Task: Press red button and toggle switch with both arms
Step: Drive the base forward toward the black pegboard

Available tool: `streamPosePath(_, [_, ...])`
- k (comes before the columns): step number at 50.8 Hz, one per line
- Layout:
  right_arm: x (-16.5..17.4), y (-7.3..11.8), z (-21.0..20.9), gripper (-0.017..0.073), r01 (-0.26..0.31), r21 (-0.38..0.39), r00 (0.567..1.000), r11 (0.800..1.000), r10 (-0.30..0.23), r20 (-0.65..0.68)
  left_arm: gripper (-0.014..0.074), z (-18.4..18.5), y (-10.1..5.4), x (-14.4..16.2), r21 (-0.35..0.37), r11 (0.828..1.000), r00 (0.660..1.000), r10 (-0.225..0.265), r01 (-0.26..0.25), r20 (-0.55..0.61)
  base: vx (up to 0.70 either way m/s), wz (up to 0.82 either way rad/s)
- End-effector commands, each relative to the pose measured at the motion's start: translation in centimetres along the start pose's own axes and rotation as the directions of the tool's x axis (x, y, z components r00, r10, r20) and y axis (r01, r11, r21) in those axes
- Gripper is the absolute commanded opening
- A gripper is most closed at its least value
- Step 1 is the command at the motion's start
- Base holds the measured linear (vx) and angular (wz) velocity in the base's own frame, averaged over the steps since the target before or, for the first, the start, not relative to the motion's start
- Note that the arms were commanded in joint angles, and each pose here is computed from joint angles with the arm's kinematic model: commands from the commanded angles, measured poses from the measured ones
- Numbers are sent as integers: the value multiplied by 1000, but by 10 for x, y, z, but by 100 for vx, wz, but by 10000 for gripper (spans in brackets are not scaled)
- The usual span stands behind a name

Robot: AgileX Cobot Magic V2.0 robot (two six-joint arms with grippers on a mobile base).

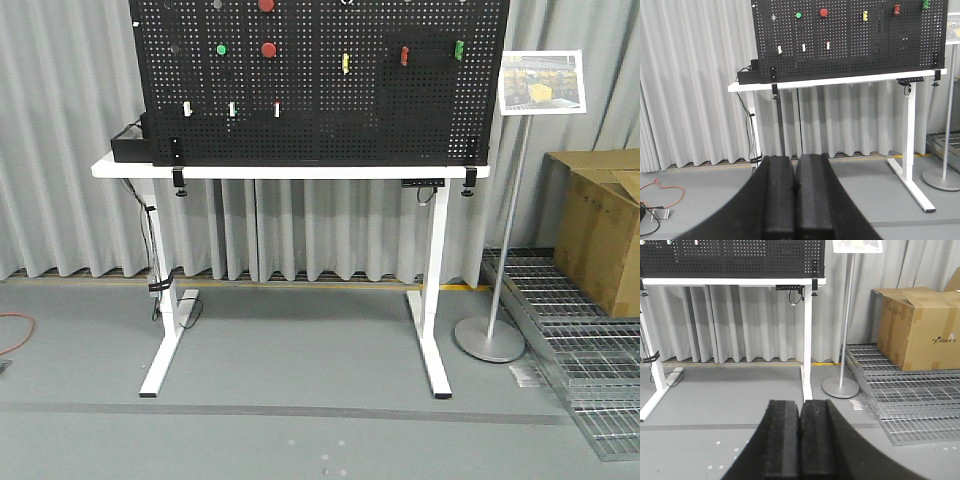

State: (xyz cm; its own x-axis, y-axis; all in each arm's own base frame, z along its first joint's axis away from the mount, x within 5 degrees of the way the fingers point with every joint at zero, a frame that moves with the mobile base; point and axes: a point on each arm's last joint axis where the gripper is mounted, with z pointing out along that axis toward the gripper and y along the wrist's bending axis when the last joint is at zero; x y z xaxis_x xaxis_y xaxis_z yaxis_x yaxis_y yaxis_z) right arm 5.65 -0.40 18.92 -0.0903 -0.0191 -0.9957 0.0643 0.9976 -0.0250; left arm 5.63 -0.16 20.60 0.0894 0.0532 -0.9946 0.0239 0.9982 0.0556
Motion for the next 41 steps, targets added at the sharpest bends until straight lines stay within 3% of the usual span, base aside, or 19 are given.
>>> streamPosePath(1, [-5, 0, -1, 0, 7, 2, 995, 1000, -7, 95, 2, 1, 0, 2, 2, 1000, 999, -17, 17, 48, 0, 0])
streamPosePath(41, [-5, 0, -1, 0, 7, 2, 995, 1000, -7, 95, 2, 1, 0, 2, 2, 1000, 999, -17, 17, 48, 3, -1])
